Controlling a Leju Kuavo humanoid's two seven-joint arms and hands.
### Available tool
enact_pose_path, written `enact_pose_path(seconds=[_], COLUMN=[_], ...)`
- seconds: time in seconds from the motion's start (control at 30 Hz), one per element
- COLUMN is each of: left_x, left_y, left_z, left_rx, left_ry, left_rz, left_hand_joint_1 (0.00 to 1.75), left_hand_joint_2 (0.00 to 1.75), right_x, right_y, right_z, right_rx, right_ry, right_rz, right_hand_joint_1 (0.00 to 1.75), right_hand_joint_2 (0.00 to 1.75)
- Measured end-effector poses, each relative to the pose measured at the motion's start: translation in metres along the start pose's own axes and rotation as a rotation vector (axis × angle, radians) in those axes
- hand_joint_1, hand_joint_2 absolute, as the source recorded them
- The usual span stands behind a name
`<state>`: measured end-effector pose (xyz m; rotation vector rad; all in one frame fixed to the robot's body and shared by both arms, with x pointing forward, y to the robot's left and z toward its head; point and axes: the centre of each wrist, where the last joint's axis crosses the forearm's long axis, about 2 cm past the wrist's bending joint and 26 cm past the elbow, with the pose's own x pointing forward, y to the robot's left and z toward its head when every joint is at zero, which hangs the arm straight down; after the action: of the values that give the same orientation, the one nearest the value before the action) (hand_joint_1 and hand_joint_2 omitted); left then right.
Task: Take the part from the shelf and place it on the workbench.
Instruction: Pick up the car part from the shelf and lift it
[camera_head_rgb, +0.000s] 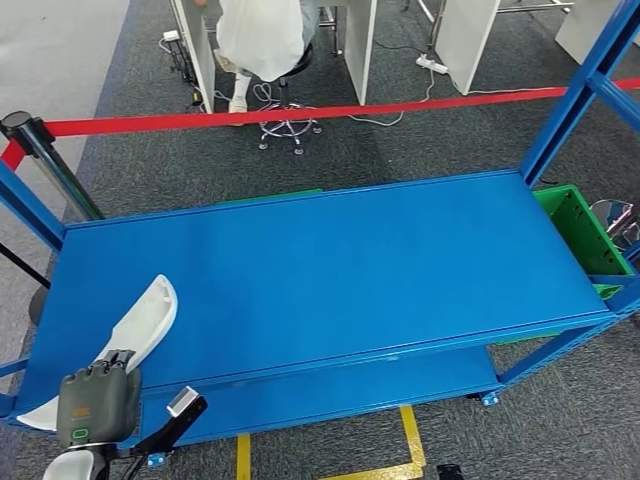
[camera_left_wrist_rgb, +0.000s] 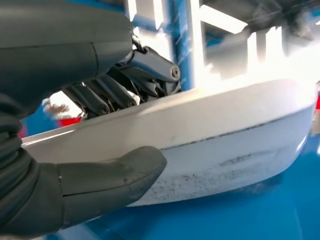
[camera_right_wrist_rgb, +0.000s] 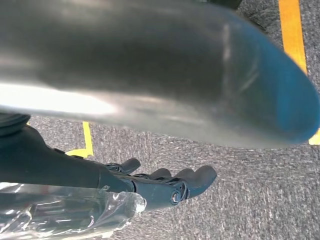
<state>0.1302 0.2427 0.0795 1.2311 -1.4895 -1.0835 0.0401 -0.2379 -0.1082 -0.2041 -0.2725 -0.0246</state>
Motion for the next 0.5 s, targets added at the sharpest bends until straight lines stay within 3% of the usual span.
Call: enact_pose_path(seconds=[0.13, 0.5], left_x=[0.0, 0.02], left_y=[0.007, 0.048], left_z=[-0.007, -0.044], left_rx=[0.041, 0.232], left_ry=[-0.043, -0.374], left_rz=[0.211, 1.052], left_hand_joint_1=[1.75, 1.75], left_hand_joint_2=[1.75, 1.75], right_x=[-0.001, 0.001], right_y=[0.0, 0.0], right_z=[0.0, 0.0], right_rx=[0.001, 0.005], right_ry=[-0.004, -0.029], right_rz=[0.008, 0.043], right_hand_joint_1=[0.0, 0.0], right_hand_joint_2=[0.0, 0.0])
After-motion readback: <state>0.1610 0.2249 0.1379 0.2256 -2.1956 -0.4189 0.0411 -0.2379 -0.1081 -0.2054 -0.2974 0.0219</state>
